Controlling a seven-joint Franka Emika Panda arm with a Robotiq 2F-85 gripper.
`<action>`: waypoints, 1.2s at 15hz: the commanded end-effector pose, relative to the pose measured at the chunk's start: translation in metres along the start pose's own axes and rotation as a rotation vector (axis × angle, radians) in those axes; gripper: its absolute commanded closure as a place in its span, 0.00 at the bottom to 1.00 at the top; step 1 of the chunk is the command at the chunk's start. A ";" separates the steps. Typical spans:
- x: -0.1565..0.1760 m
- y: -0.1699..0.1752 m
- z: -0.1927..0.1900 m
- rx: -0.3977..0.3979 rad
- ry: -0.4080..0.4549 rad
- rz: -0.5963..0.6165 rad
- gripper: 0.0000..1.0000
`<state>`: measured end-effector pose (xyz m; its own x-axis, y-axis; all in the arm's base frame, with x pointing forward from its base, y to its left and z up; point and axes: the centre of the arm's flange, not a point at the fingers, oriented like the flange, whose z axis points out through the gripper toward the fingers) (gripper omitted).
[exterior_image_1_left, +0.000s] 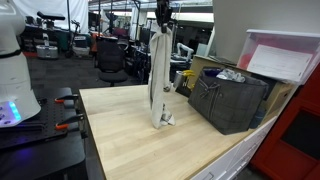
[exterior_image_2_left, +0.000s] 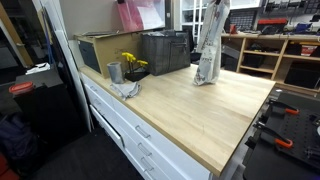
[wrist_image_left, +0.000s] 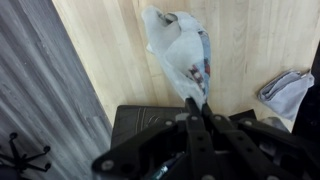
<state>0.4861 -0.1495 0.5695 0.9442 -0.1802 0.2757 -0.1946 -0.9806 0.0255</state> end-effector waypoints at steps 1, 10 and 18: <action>-0.009 -0.037 -0.013 0.021 -0.018 -0.084 0.99; -0.023 -0.108 0.039 0.028 -0.123 -0.205 0.96; -0.016 -0.112 0.042 0.034 -0.111 -0.220 0.99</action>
<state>0.4984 -0.0393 0.5101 0.9919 0.0236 0.1247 0.0185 -0.9990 0.0413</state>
